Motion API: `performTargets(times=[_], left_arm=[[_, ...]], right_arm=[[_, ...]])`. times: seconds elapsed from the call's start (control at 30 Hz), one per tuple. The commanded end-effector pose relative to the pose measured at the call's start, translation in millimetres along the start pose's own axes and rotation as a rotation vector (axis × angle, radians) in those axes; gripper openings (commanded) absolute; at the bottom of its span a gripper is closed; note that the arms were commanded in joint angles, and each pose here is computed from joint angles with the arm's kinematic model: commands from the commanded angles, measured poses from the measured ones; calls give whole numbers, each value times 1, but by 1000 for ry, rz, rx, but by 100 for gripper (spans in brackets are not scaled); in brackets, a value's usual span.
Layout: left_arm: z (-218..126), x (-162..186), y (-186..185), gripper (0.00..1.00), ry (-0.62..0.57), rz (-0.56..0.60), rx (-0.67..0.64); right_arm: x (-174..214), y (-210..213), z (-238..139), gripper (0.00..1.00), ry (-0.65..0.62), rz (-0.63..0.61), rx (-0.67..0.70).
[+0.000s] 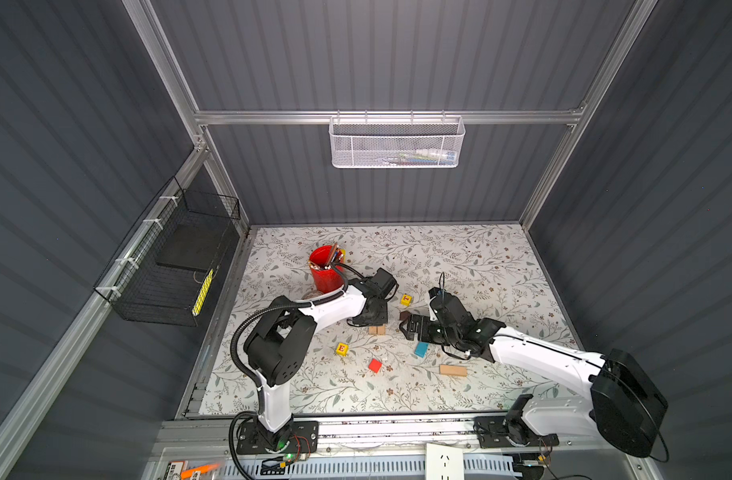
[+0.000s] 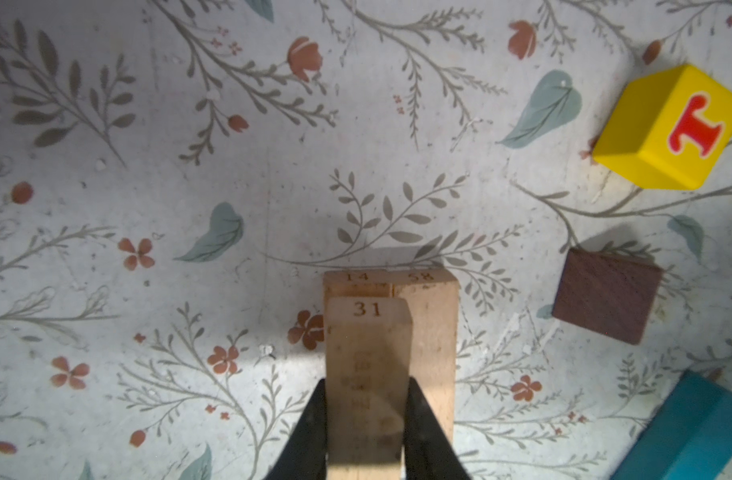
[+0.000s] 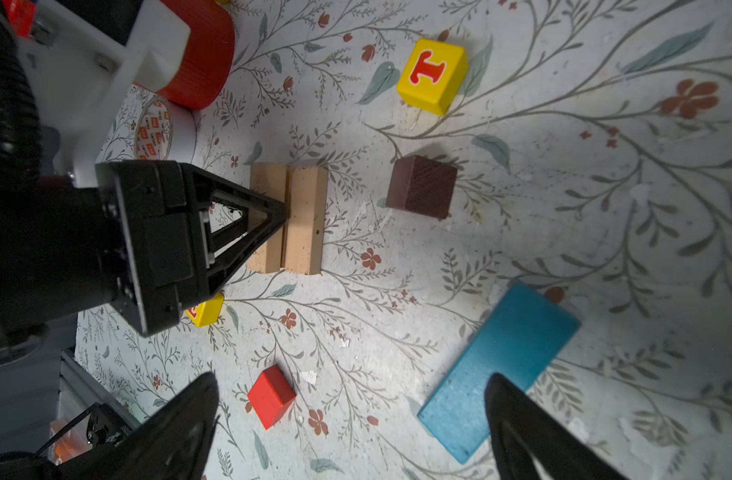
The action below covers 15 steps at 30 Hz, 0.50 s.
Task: Build the wood block tower
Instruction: 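Lower the small block onto the top of the standing pair with the left gripper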
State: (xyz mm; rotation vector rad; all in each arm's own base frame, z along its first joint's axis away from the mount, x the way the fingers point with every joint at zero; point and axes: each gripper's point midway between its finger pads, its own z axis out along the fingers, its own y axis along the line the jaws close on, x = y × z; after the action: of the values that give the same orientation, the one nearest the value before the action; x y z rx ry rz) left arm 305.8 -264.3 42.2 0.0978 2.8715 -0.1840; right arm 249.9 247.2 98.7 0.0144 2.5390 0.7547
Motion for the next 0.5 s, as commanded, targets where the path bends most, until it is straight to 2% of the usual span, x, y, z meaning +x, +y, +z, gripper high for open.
performTargets(times=[0.0, 0.2, 0.47], left_arm=[[-3, -5, -1, 31, 7, -16, -2], [-7, -8, -2, 36, -2, -20, 10], [-10, -6, 2, 35, 2, -17, -3]], right_arm=[[1, -4, -1, 99, -2, 8, 6], [1, -3, 0, 99, -1, 9, 0], [3, -1, 3, 99, 13, 11, -9]])
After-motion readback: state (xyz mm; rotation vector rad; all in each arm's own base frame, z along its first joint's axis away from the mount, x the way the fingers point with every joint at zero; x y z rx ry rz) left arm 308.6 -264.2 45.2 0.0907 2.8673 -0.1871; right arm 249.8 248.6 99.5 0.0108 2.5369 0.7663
